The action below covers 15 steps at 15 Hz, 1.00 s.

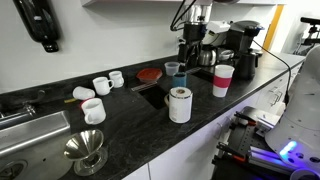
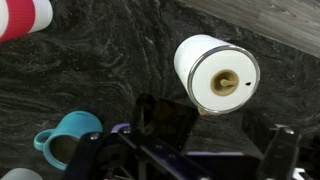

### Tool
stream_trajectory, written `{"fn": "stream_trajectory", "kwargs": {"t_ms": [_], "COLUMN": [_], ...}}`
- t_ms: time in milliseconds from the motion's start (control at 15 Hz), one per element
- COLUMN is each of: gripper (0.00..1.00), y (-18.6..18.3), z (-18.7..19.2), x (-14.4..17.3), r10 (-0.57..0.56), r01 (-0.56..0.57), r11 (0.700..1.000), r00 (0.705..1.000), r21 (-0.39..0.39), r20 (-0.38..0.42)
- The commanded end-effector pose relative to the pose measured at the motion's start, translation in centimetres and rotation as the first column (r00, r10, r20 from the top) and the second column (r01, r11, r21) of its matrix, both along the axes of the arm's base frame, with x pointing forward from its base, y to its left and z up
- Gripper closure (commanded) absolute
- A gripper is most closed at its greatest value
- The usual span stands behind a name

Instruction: Move the white object slightly to the right

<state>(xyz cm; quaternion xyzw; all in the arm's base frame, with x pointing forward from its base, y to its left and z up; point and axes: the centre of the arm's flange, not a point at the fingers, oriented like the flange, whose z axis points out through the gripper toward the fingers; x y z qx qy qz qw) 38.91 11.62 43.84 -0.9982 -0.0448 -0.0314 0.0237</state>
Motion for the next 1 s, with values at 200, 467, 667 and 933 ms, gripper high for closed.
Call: {"fn": "stream_trajectory", "kwargs": {"t_ms": [200, 467, 667, 933], "gripper": [0.00, 0.00, 0.00, 0.00], "y": [3.8, 3.9, 3.9, 3.7], "z": [-1.5, -1.7, -1.7, -2.0], "x": [0.7, 1.2, 1.2, 2.0], "r10": [0.044, 0.044, 0.044, 0.006], "r01": [-0.044, -0.044, -0.044, -0.007], "r11": [0.999, 0.999, 0.999, 1.000], "r00": [0.999, 0.999, 0.999, 0.999], "r21": [0.001, 0.005, 0.005, -0.007], "r20": [-0.027, -0.031, -0.030, -0.031]}}
